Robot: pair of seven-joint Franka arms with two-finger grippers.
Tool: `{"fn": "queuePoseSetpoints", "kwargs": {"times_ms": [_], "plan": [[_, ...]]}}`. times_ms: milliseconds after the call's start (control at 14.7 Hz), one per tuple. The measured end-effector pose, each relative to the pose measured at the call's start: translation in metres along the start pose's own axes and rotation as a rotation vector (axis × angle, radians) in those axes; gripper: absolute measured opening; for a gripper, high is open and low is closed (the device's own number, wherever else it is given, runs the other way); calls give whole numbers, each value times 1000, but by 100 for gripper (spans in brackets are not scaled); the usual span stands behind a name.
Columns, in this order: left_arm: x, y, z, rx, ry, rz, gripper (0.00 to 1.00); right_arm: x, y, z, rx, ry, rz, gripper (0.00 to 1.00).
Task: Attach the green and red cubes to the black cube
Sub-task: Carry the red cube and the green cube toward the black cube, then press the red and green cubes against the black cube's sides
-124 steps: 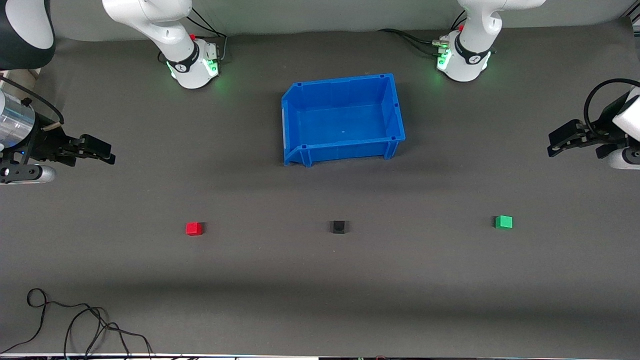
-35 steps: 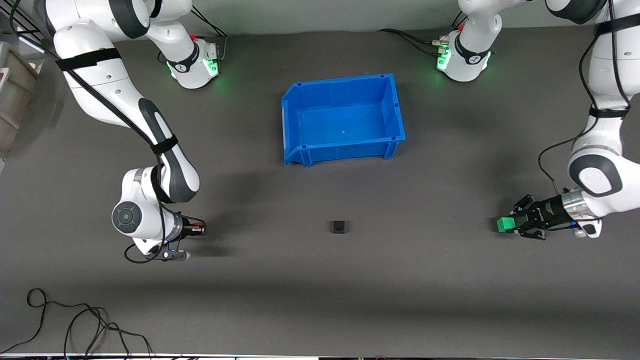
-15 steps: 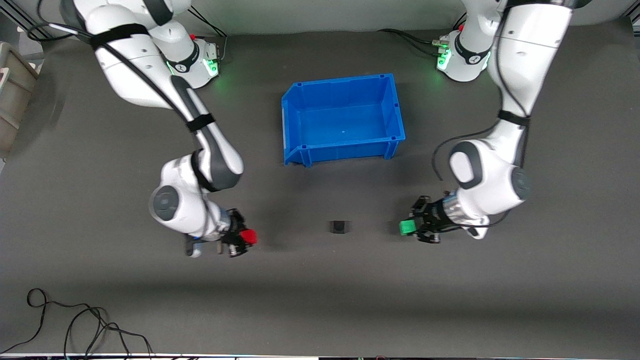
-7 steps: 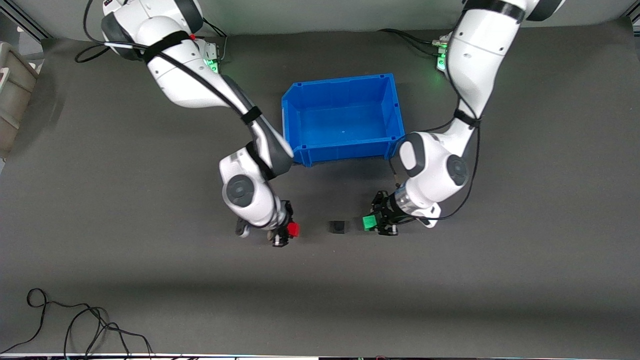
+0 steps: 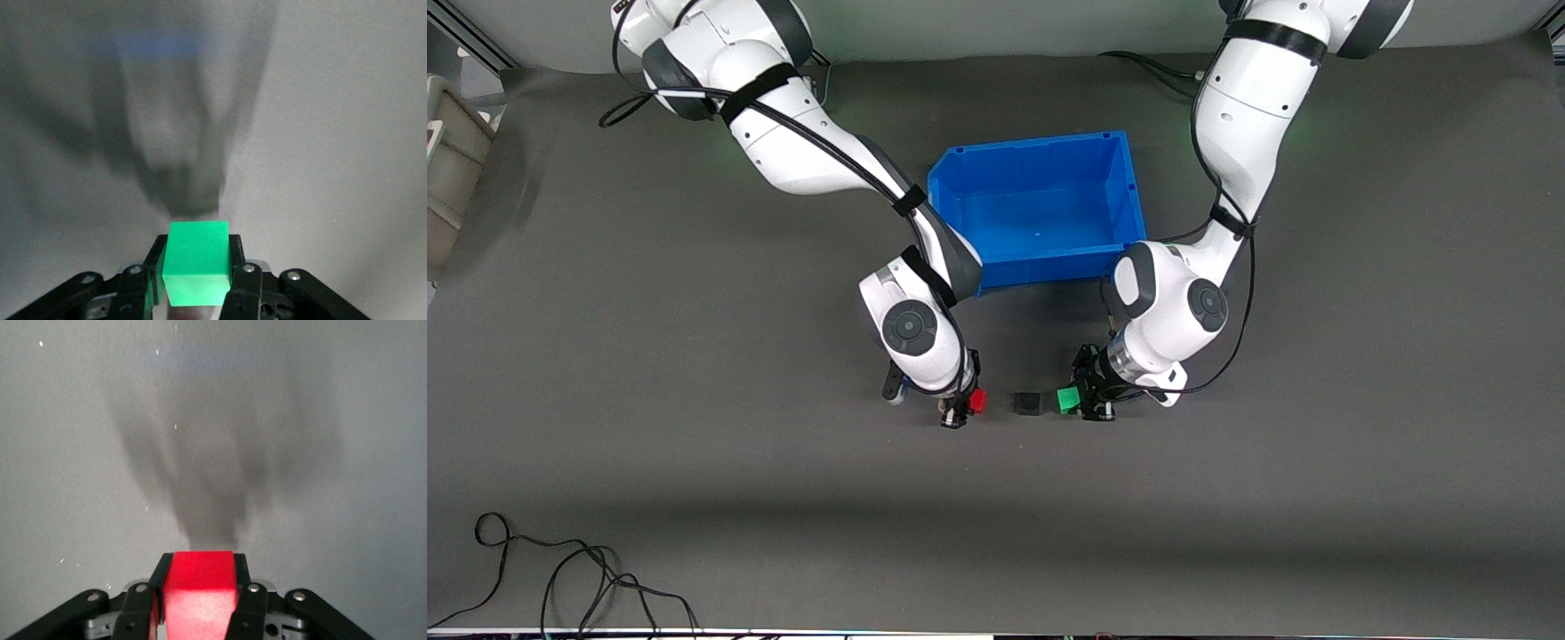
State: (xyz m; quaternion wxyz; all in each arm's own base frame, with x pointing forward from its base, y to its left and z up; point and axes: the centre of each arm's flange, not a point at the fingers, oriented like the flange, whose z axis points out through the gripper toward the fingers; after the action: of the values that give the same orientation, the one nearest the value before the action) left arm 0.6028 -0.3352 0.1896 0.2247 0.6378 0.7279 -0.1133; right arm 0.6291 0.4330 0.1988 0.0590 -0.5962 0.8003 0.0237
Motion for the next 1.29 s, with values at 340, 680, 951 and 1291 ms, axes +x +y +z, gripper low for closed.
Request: {"fn": "queuePoseSetpoints", "kwargs": {"times_ms": [340,680,951,1291], "plan": [[0,5,12,-1,-3,2,40,-16,4,11,6,-5,28,40],[-5,2,19,27,-7,13,40,-31,18,22,60,35,-59,40],[-17,-4,22,38,-17,29,40,-41,30,32,90,62,-119,40],[-18,-6,24,41,-17,32,40,-45,33,33,95,57,-126,40]]}}
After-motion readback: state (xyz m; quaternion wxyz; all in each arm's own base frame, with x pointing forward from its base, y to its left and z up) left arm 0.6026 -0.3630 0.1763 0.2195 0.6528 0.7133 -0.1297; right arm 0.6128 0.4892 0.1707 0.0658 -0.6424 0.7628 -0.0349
